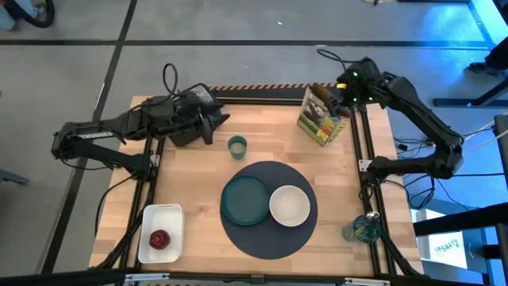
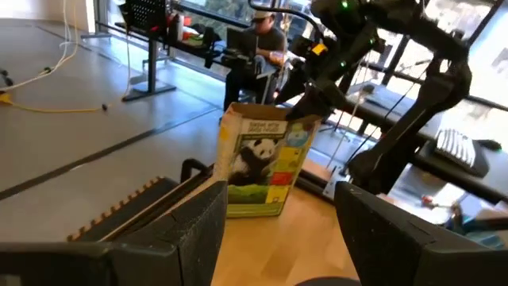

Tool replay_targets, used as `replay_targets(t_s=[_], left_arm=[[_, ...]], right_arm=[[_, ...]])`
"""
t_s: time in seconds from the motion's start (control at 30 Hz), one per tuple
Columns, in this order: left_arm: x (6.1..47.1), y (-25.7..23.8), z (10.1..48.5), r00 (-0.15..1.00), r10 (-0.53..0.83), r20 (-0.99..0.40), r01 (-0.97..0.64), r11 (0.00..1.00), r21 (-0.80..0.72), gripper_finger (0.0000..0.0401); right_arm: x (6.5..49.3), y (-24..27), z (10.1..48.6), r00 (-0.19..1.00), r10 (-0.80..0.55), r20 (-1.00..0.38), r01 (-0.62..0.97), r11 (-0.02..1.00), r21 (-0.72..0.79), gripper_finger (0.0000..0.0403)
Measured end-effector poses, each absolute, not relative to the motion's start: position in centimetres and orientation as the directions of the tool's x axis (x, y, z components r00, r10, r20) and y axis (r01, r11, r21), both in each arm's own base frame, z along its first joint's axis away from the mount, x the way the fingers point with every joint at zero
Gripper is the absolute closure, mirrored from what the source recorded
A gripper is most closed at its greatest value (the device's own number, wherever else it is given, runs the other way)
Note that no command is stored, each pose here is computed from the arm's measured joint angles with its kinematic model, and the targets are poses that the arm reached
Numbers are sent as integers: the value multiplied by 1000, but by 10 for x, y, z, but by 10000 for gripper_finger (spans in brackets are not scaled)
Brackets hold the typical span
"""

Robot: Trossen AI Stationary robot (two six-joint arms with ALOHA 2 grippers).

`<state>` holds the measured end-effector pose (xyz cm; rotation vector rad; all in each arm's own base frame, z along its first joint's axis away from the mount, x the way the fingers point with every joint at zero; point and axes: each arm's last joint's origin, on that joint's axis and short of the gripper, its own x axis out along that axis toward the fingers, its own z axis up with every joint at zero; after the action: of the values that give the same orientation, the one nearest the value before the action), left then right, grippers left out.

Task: Arrange a breakfast setting
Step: Pour the cereal from the cereal box into the white bowl

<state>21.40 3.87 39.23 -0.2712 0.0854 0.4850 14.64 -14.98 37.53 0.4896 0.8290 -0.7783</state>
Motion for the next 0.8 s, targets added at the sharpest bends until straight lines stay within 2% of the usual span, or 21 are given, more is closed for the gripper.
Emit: replay_targets(t_s=[0.2, 0.3, 0.6, 0.8], left_arm=[[220, 40, 386, 876, 449, -179, -474, 870, -138, 172], [222, 40, 384, 872, 448, -196, -476, 870, -130, 173], [224, 39, 381, 871, 441, -215, -472, 873, -120, 174], [224, 39, 381, 871, 441, -215, -472, 873, -120, 175]], right_arm=[[156, -161, 356, 333, -340, -879, 765, 642, 41, 14], [161, -165, 351, 319, -322, -891, 759, 650, 36, 32], [164, -168, 346, 320, -301, -898, 739, 673, 38, 143], [166, -168, 316, 302, -243, -922, 731, 680, 61, 215]])
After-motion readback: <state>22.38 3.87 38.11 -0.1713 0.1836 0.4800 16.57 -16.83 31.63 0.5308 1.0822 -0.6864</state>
